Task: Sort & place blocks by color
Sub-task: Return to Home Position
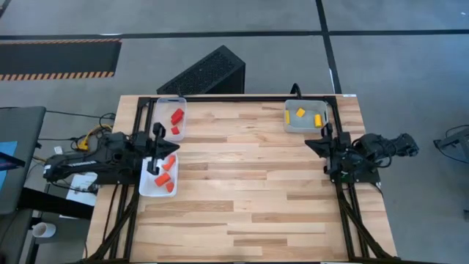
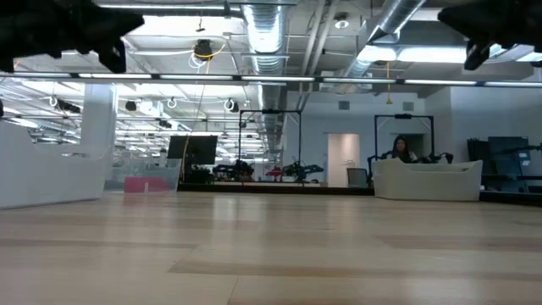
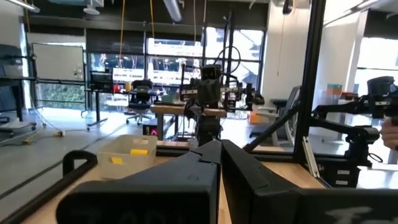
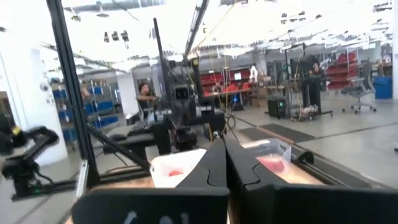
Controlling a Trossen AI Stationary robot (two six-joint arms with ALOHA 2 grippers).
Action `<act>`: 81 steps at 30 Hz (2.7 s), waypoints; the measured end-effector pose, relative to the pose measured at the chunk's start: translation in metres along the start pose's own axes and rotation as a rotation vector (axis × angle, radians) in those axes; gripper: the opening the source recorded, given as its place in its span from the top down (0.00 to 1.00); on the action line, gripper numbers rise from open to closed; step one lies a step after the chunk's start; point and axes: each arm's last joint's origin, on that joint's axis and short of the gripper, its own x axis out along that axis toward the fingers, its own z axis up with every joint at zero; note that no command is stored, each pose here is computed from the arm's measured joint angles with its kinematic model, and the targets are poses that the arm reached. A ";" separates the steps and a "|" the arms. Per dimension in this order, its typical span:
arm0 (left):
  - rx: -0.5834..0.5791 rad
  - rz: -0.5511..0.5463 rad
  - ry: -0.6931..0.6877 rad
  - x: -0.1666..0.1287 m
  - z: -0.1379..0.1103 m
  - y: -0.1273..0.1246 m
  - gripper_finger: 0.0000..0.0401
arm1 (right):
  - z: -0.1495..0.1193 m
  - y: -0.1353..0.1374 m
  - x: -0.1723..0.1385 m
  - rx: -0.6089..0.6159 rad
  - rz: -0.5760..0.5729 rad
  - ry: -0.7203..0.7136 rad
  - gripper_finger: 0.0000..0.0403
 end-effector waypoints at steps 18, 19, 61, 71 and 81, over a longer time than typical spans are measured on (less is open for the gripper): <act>0.058 -0.031 0.012 -0.001 -0.027 0.001 1.00 | -0.022 -0.008 0.003 -0.095 0.021 0.107 1.00; 0.058 -0.031 0.013 -0.001 -0.027 0.002 1.00 | -0.024 -0.009 0.004 -0.100 0.019 0.117 1.00; 0.098 -0.070 0.027 -0.001 -0.029 0.001 1.00 | -0.049 -0.028 0.006 -0.170 -0.054 0.167 0.99; 0.096 -0.087 0.031 -0.001 -0.029 0.000 1.00 | -0.058 -0.031 0.006 -0.123 -0.062 0.189 0.99; 0.071 -0.143 0.056 -0.002 -0.031 -0.001 1.00 | -0.060 -0.032 0.005 -0.102 -0.082 0.202 0.94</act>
